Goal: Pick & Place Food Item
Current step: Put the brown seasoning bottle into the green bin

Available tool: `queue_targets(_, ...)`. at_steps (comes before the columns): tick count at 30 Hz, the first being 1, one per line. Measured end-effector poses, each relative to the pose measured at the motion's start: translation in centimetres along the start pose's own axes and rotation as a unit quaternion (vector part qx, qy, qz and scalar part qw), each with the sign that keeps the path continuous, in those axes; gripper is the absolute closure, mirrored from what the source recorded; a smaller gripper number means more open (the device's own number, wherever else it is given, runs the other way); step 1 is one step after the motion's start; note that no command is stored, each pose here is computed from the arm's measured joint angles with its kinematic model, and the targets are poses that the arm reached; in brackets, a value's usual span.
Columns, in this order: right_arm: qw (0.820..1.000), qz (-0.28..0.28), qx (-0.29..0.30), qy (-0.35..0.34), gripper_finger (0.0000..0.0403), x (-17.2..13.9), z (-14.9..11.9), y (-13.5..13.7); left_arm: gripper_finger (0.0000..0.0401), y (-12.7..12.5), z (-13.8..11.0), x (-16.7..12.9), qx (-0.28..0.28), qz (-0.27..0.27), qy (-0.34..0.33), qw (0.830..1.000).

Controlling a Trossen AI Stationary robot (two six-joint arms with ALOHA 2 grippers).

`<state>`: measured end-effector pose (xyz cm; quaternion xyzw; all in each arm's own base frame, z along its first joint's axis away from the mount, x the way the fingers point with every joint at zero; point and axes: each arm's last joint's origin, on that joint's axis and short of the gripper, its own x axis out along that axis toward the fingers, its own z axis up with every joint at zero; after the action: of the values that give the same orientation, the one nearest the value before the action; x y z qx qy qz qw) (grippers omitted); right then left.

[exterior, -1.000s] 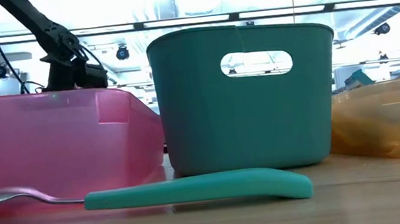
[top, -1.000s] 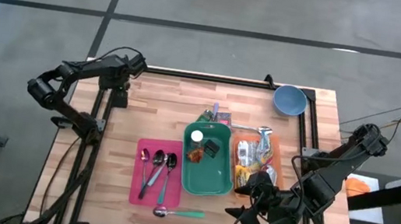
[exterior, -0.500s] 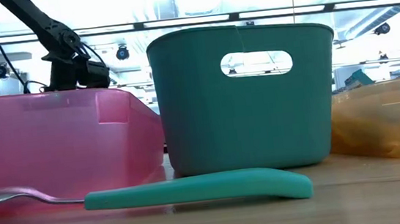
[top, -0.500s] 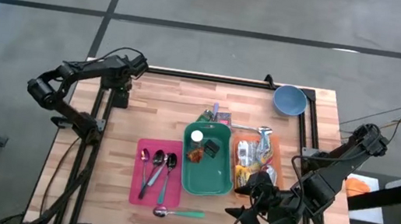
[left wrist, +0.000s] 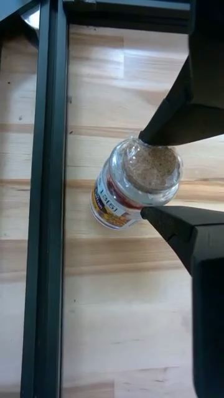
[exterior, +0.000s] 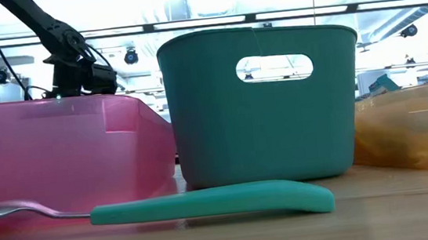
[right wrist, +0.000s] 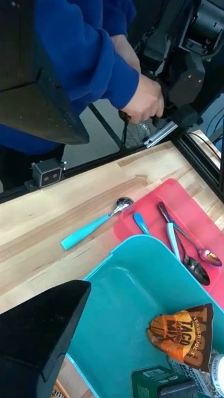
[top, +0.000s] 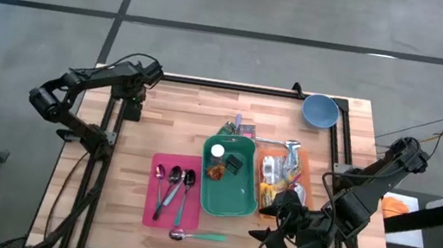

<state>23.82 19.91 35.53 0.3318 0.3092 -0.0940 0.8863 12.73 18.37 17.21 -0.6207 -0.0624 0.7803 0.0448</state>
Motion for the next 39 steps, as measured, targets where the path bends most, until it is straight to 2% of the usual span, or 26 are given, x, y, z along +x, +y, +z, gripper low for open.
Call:
queue_targets(8, 1.0, 0.0, -0.001, 0.0, 0.0034, 0.0, 0.0, 0.0, 0.0253, 0.3, -0.1, -0.1, 0.03, 0.015, 0.009, 0.999)
queue_targets(18, 1.0, 0.0, -0.004, 0.0, 0.0034, 0.0, 0.0, 0.0, 0.0268, 1.0, -0.8, -0.3, 0.063, 0.023, 0.017, 0.998)
queue_targets(21, 1.0, 0.0, -0.001, 0.0, 0.0034, 0.0, 0.0, 0.0, 0.0267, 1.5, -0.7, 0.2, 0.07, 0.059, 0.015, 0.996)
queue_targets(39, 1.0, 0.0, -0.004, 0.0, 0.0034, 0.0, 0.0, 0.0, 0.0259, 1.7, -0.9, 0.5, 0.058, 0.055, 0.045, 0.996)
